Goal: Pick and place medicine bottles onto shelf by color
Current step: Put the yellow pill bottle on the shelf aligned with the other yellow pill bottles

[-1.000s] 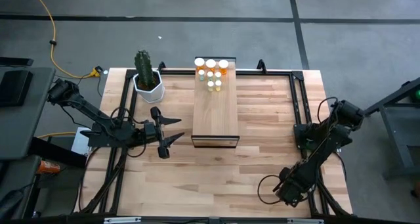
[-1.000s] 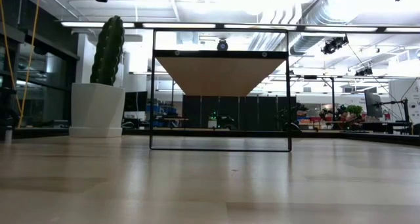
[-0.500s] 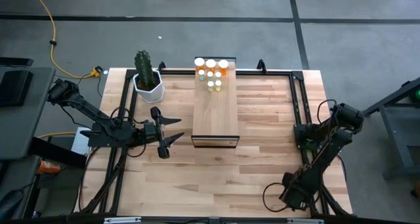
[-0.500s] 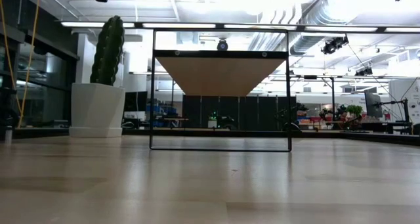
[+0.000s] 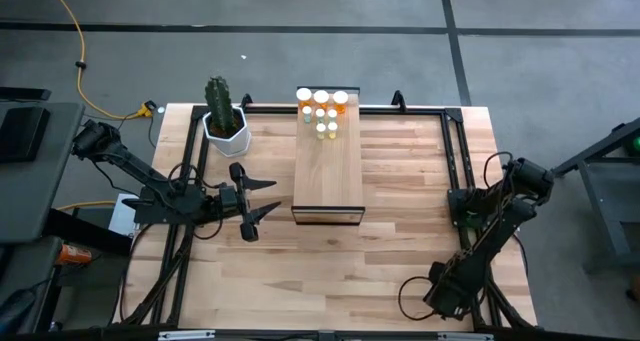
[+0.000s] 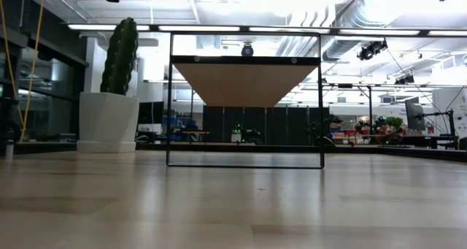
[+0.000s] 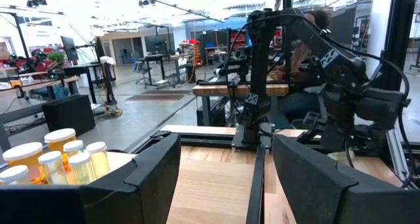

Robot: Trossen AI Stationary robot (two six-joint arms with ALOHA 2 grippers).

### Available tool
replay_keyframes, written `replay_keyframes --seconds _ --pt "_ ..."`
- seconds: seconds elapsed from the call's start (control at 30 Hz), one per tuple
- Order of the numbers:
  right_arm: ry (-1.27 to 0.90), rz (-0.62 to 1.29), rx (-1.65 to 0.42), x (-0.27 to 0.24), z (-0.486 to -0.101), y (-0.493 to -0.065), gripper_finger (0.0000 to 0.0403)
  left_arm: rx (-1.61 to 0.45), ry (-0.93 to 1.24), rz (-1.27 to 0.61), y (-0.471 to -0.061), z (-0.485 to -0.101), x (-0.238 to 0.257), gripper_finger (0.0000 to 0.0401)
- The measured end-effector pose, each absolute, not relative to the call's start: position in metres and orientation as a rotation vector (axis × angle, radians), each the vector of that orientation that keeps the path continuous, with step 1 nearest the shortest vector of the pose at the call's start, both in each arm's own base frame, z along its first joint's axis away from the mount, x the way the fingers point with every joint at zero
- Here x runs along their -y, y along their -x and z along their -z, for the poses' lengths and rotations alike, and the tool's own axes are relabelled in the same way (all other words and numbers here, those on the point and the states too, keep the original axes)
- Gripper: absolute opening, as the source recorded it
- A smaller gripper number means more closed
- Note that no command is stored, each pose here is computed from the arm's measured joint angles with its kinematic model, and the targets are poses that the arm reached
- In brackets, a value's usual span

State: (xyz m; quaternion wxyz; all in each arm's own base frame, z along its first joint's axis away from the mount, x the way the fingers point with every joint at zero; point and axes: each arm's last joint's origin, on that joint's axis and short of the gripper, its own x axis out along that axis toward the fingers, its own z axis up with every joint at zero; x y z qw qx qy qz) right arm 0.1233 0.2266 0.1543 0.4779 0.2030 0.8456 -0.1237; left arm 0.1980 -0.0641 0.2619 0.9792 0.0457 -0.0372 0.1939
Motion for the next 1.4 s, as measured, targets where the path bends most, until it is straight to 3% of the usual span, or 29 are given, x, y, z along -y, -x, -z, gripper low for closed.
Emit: replay_keyframes --seconds 0.37,0.63,0.97,1.4 --pt "-0.745 0.497 -2.009 -0.236 -0.154 -0.129 0.0232 0.075 -0.092 -0.39 -0.198 -0.262 0.064 0.0229" --pt "-0.763 0.507 -2.005 -0.236 -0.154 -0.13 0.0232 0.075 -0.092 -0.39 -0.198 -0.262 0.064 0.0229" --pt "-0.821 0.689 -1.985 -0.222 -0.14 -0.127 0.0232 0.075 -0.092 -0.39 -0.198 -0.262 0.064 0.0229" --pt "-0.899 0.608 -1.965 -0.224 -0.14 -0.139 0.0232 0.075 -0.092 -0.39 -0.198 -0.262 0.064 0.0229"
